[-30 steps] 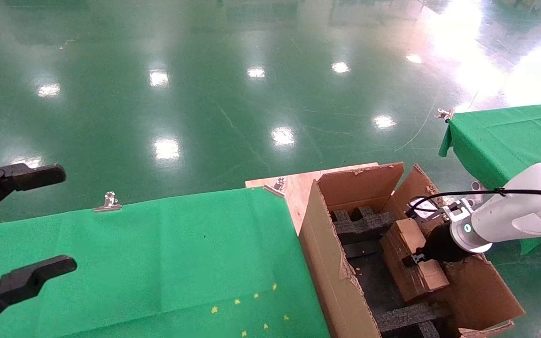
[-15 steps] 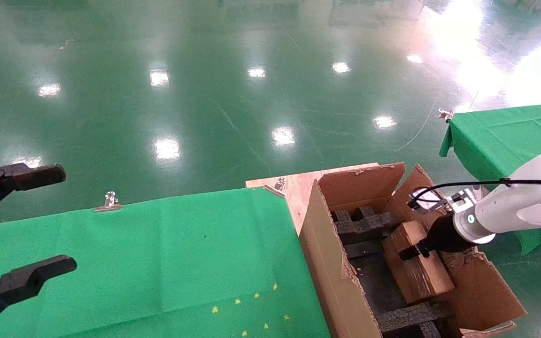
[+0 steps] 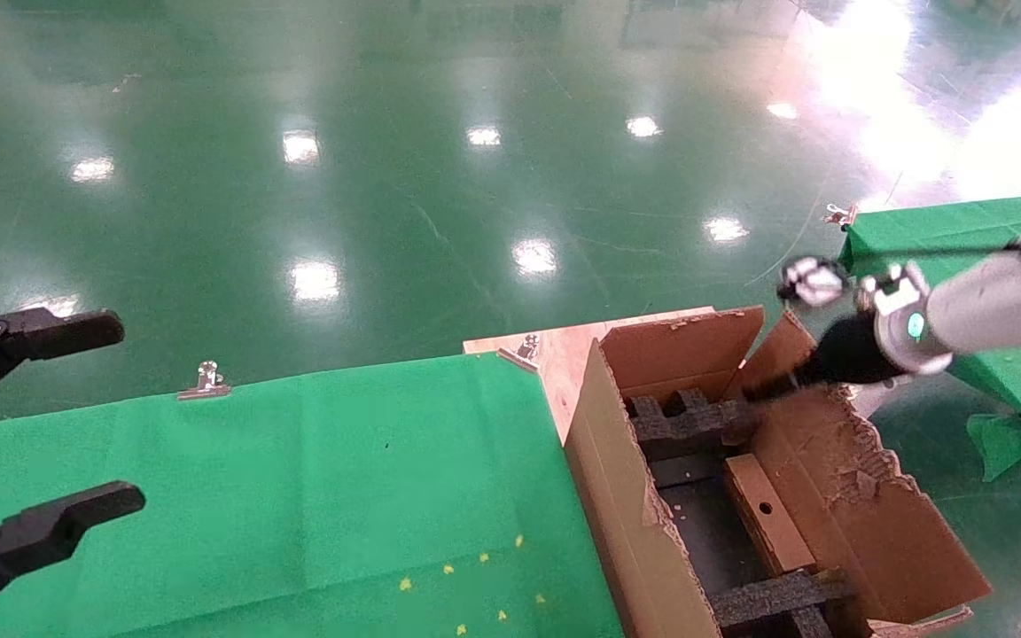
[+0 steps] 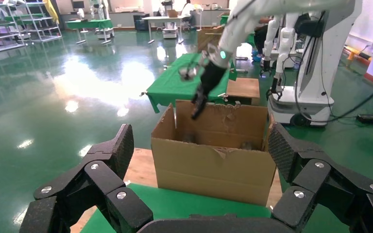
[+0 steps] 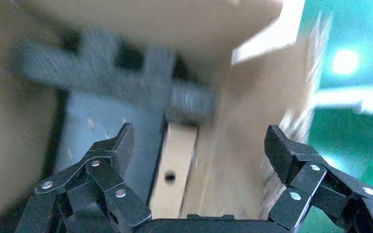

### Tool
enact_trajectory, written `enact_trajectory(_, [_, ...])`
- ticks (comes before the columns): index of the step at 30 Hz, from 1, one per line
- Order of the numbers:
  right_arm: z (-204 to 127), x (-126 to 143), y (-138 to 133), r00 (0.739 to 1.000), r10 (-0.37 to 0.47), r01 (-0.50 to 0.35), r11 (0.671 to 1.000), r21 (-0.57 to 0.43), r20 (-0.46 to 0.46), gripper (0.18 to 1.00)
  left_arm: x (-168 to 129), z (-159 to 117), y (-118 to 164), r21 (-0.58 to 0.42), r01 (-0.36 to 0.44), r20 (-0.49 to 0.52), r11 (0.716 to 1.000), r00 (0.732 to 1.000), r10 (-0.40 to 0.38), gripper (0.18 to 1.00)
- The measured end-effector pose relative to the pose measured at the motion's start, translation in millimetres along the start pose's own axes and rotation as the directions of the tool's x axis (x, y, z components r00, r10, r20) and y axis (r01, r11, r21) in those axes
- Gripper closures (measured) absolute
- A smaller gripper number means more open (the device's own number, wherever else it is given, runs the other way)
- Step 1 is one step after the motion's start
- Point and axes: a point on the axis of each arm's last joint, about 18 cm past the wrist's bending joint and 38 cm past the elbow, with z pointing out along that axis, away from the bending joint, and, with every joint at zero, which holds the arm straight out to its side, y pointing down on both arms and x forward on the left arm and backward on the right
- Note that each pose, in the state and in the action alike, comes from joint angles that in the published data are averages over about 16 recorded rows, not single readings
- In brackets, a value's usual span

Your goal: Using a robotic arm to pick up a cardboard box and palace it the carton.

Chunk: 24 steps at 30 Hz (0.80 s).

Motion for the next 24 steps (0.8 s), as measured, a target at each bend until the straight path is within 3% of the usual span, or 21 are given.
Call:
enact_trajectory(5, [-39,-14,-26,0.992,-0.069,0.056,0.991,0.123,0.106,0.205,0,0,0,0.0,0.0,0.0,1.0,1.0,0.0,0.184])
enact_trajectory(9, [-70,-32,-34,0.969,-0.118,0.068,0.972,0.223,0.219,0.191,0,0,0,0.0,0.0,0.0,1.0,1.0,0.0,0.184])
enact_trajectory(17, [-116,-60,-28,0.894,-0.156,-0.005,0.934,0.358,0.419,0.178,0,0,0,0.0,0.0,0.001,1.0,1.0,0.0,0.184])
enact_trajectory(24, [-125,-67,-25,0.862,-0.151,-0.054,0.922,0.383,0.484,0.178,0,0,0,0.0,0.0,0.001,1.0,1.0,0.0,0.184])
